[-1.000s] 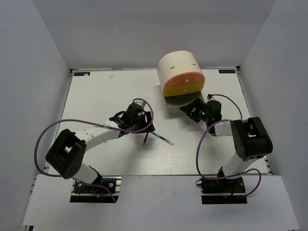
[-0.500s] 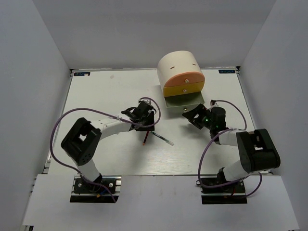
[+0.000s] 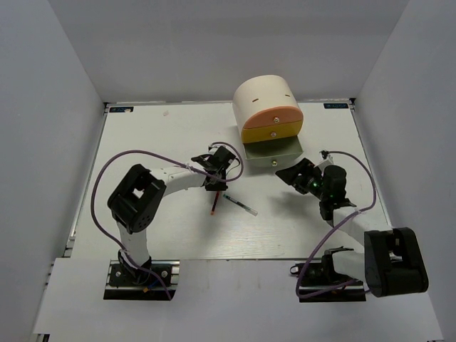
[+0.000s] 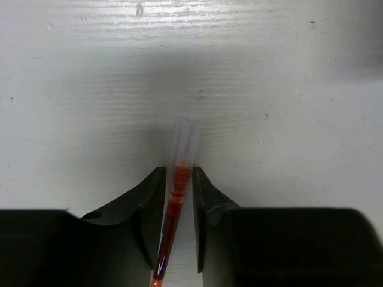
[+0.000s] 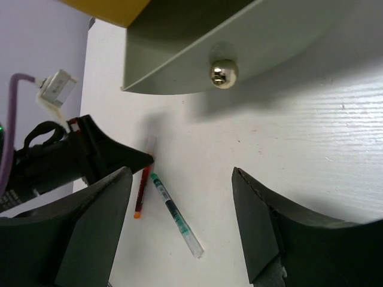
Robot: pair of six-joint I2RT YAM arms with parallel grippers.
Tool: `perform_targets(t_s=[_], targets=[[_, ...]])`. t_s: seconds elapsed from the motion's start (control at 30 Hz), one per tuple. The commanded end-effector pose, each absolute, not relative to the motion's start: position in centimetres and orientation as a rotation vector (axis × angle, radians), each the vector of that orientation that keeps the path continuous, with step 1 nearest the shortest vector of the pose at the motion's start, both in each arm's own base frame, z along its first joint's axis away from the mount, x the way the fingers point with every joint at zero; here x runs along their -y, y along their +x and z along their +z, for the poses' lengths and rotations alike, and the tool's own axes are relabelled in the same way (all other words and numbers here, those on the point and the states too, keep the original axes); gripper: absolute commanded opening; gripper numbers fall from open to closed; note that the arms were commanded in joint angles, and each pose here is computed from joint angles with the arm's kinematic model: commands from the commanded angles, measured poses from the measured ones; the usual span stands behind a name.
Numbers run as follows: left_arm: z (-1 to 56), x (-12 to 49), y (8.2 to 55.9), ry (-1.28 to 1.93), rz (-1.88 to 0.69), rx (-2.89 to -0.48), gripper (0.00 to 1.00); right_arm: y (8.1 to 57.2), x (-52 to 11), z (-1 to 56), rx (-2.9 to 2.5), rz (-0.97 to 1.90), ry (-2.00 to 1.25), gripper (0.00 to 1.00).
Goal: Sort the stationery into containers
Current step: Pick up the pen from the center of the board, then place the pen in the drawer.
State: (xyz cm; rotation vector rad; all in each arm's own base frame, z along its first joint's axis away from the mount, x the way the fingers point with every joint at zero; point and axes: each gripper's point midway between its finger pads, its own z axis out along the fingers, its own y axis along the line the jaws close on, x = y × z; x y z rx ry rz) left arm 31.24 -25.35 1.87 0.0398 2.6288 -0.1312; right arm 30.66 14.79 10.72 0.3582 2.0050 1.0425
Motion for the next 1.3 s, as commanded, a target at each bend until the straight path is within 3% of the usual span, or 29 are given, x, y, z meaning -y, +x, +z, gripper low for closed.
perform_targets(t_s=[0.0, 0.23, 0.37, 0.47, 0.53, 0.57, 0.6, 0.67, 0.7, 0.9, 1.27], targets=[[1.6, 25.8, 31.3, 0.042, -0.128, -2.638, 0.34, 29.8, -15.0, 11.7, -1.986, 1.039, 0.241, 0.73], [2.6, 25.9, 30.9, 0.053, -0.182, -2.614, 0.06, 29.0, -14.9, 14.4, -1.892, 0.982, 0.048, 0.72], [5.1, 27.0, 30.8, 0.11, -0.311, -2.552, 0.0, 28.5, -15.3, 16.2, -1.829, 0.951, -0.137, 0.74], [10.3, 29.8, 30.9, 0.276, -0.545, -2.373, 0.0, 28.9, -14.6, 16.4, -1.822, 0.842, -0.222, 0.89], [14.5, 31.1, 30.8, 0.415, -0.637, -2.216, 0.0, 29.6, -13.7, 16.0, -1.857, 0.767, -0.213, 0.89], [16.2, 32.3, 30.6, 0.481, -0.712, -2.14, 0.0, 30.2, -13.3, 16.2, -1.842, 0.695, -0.279, 0.87], [18.5, 33.0, 31.1, 0.562, -0.719, -2.049, 0.0, 29.9, -13.2, 15.8, -1.867, 0.689, -0.297, 0.58], [20.9, 34.3, 31.2, 0.668, -0.765, -1.947, 0.0, 30.2, -13.1, 16.6, -1.814, 0.643, -0.391, 0.12], [23.0, 35.0, 31.9, 0.695, -0.767, -1.886, 0.0, 30.2, -13.1, 17.2, -1.783, 0.628, -0.412, 0.0], [27.0, 39.0, 34.9, 0.935, -0.732, -1.664, 0.01, 30.1, -13.3, 18.2, -1.74, 0.624, -0.463, 0.0], [25.6, 43.2, 38.3, 1.088, -0.68, -1.429, 0.06, 29.5, -12.6, 18.5, -1.711, 0.586, -0.461, 0.0]])
